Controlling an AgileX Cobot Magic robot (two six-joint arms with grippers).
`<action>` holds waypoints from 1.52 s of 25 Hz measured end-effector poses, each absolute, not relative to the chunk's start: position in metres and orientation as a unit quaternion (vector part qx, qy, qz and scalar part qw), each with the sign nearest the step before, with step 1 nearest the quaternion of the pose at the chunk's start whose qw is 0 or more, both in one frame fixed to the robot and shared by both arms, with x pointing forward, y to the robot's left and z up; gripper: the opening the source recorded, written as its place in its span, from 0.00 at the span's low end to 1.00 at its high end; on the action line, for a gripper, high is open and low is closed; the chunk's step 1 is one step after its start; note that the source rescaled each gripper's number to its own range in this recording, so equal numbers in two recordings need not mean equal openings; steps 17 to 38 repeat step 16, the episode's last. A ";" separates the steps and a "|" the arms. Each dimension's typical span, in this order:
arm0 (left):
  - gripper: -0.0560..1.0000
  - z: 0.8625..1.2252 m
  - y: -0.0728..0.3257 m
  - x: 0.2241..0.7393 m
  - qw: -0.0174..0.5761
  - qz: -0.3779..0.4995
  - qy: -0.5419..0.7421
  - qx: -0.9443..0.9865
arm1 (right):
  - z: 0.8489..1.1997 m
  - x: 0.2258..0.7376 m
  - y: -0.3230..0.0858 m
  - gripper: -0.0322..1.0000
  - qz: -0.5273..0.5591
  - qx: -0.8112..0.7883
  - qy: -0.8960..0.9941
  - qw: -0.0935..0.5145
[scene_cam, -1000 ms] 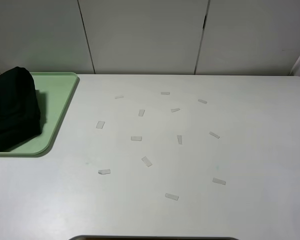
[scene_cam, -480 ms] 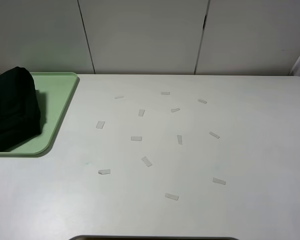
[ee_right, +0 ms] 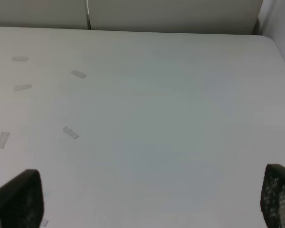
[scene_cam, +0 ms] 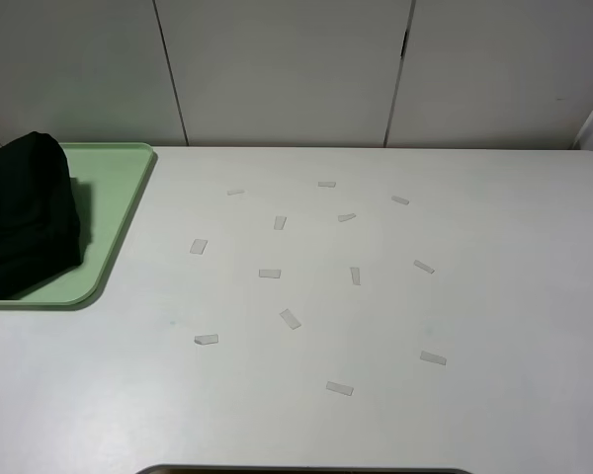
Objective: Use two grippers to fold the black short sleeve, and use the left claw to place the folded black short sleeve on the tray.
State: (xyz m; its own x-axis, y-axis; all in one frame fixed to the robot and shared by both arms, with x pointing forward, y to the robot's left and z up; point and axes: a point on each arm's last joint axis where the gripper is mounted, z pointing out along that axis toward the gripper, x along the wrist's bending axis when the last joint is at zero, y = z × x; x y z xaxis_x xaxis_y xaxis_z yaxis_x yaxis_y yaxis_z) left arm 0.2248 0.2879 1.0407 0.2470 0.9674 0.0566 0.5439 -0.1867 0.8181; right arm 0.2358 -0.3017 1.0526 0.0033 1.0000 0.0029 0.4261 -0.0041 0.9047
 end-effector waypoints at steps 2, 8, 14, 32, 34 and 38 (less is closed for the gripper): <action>1.00 1.041 0.288 0.225 0.349 0.303 0.534 0.708 | 1.053 0.236 -0.302 1.00 0.379 0.599 0.596 0.379; 1.00 1.041 0.288 0.225 0.349 0.303 0.534 0.708 | 1.053 0.236 -0.302 1.00 0.379 0.599 0.596 0.379; 1.00 1.041 0.288 0.225 0.349 0.303 0.534 0.708 | 1.053 0.236 -0.302 1.00 0.379 0.599 0.596 0.379; 1.00 1.041 0.288 0.225 0.349 0.303 0.534 0.708 | 1.053 0.236 -0.302 1.00 0.379 0.599 0.596 0.379; 1.00 1.041 0.288 0.225 0.349 0.303 0.534 0.708 | 1.053 0.236 -0.302 1.00 0.379 0.599 0.596 0.379; 1.00 1.041 0.288 0.225 0.349 0.303 0.534 0.708 | 1.053 0.236 -0.302 1.00 0.379 0.599 0.596 0.379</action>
